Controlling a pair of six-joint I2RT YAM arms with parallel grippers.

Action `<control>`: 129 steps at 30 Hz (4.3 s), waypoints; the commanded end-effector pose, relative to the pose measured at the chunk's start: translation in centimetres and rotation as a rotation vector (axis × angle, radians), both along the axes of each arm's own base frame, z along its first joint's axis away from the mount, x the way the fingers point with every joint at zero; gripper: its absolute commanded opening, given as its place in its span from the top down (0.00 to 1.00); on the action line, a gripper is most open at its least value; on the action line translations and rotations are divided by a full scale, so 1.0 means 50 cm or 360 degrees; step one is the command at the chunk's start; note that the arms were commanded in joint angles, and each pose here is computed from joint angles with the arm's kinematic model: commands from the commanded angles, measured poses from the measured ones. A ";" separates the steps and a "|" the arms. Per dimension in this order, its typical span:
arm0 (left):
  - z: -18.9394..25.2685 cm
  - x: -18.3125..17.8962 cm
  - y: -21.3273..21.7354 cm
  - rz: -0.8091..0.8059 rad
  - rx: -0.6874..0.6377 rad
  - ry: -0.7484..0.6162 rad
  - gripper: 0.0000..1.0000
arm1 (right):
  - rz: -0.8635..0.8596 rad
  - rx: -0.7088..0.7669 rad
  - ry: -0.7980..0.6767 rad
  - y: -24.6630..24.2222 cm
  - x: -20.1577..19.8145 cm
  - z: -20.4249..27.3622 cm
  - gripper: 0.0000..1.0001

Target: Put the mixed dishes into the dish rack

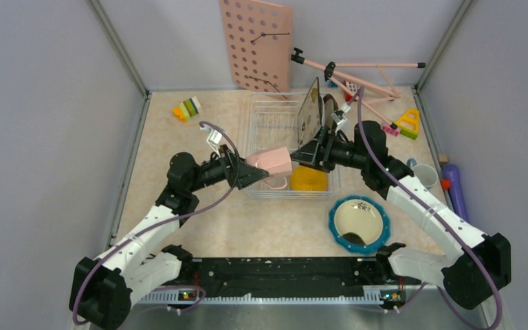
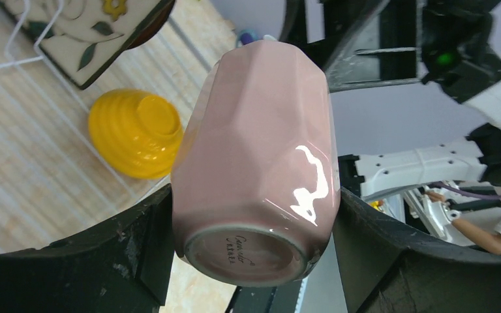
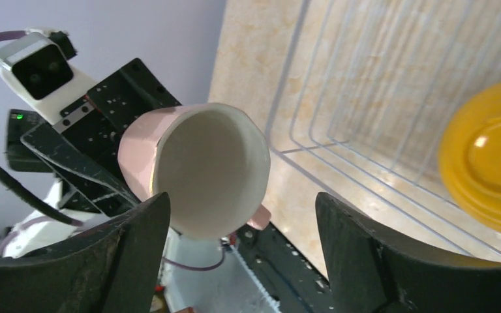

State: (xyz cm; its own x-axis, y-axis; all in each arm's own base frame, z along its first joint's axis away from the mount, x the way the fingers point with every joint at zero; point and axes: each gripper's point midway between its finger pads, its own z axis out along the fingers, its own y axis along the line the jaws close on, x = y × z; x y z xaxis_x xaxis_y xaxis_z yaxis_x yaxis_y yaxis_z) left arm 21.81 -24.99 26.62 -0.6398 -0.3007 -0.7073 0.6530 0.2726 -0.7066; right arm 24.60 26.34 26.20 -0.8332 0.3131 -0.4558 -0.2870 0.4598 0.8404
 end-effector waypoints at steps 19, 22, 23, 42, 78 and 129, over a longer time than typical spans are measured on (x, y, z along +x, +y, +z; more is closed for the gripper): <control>-0.105 0.111 0.004 0.0258 0.0942 0.0036 1.00 | -0.0493 -0.0617 -0.0257 -0.168 0.033 -0.008 0.06; -0.120 0.109 -0.006 0.0230 0.1017 0.0064 1.00 | -0.0519 -0.0664 -0.0274 -0.178 0.037 -0.009 0.06; -0.126 0.108 -0.009 0.0215 0.1054 0.0080 1.00 | -0.0526 -0.0683 -0.0284 -0.183 0.038 -0.009 0.06; -0.190 0.111 -0.072 -0.0175 0.1773 -0.0101 1.00 | -0.0539 -0.0717 -0.0344 -0.198 0.028 -0.008 0.06; -0.252 0.084 -0.032 -0.0631 0.2311 -0.0017 0.92 | -0.0569 -0.0766 -0.0366 -0.218 0.017 -0.020 0.07; 0.101 0.146 0.010 0.0695 0.1104 -0.0515 0.02 | -0.1405 -0.1289 0.0987 -0.441 -0.227 -0.374 0.05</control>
